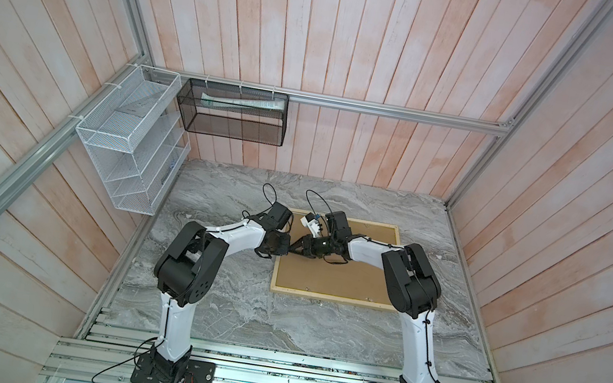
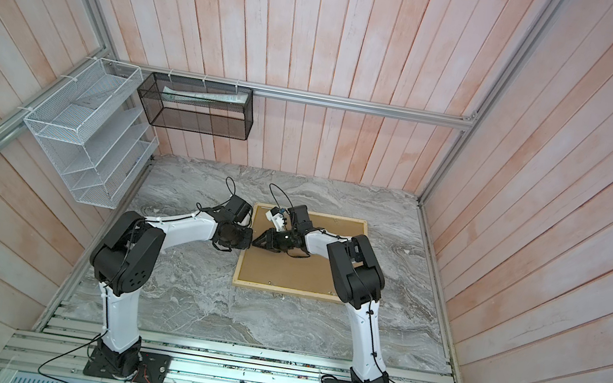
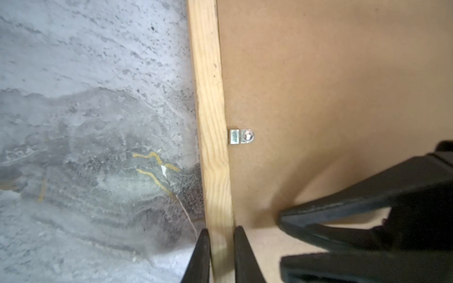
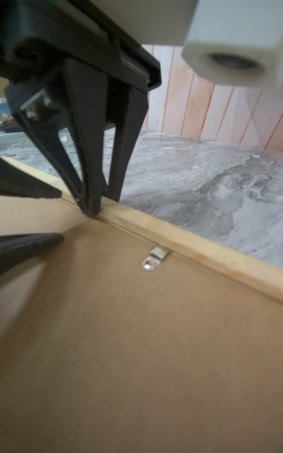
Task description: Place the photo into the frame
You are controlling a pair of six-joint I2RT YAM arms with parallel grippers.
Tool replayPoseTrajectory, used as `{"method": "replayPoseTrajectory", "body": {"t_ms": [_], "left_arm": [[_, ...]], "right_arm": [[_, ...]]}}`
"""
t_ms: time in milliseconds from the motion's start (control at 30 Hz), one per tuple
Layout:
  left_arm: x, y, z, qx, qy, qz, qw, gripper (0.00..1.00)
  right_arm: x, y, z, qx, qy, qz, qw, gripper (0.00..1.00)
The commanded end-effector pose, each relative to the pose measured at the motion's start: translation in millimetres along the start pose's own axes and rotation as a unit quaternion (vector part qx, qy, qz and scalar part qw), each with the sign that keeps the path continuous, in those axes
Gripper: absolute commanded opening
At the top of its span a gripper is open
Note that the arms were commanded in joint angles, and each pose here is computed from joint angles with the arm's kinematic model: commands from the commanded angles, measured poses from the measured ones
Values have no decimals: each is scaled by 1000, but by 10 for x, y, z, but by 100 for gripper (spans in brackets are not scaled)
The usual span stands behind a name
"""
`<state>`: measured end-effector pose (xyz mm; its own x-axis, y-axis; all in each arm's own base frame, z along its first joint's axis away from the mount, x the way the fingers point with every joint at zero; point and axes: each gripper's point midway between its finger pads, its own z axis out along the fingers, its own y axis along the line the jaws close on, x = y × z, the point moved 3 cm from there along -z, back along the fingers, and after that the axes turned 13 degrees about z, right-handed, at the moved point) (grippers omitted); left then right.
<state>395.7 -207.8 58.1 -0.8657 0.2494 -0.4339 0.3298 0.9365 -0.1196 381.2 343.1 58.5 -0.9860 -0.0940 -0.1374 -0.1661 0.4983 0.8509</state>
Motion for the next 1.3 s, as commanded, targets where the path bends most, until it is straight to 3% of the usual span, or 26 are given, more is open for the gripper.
{"method": "replayPoseTrajectory", "body": {"t_ms": [0,133,300,400,500,733,967,1067,1267], "left_arm": [[-55,56,245,-9,-8,33,999,2],[-153,67,178,-19,-16,39,999,5],[-278,49,-21,-23,-35,40,998,29],[-343,54,-204,-31,-49,35,998,34],[-314,18,-401,-31,-53,22,998,35],[193,-227,-703,-56,-23,7,998,35],[708,-714,-805,-12,10,6,1000,35],[910,-953,-732,45,25,2,999,33],[1079,-1239,-570,103,37,-7,994,33]], "right_arm": [[-34,-279,-372,61,-21,52,997,35],[-368,-335,-853,124,-92,34,987,43],[-765,-510,-1347,203,-155,27,967,47],[-969,-619,-1561,255,-178,21,950,48],[-1146,-748,-1741,304,-191,15,933,48],[-1464,-934,-1873,357,-171,-5,918,49],[-1647,-1090,-1832,368,-160,-10,916,49],[-1675,-1163,-1812,360,-156,-4,920,48],[-1640,-1316,-1829,357,-148,14,922,47]]}}
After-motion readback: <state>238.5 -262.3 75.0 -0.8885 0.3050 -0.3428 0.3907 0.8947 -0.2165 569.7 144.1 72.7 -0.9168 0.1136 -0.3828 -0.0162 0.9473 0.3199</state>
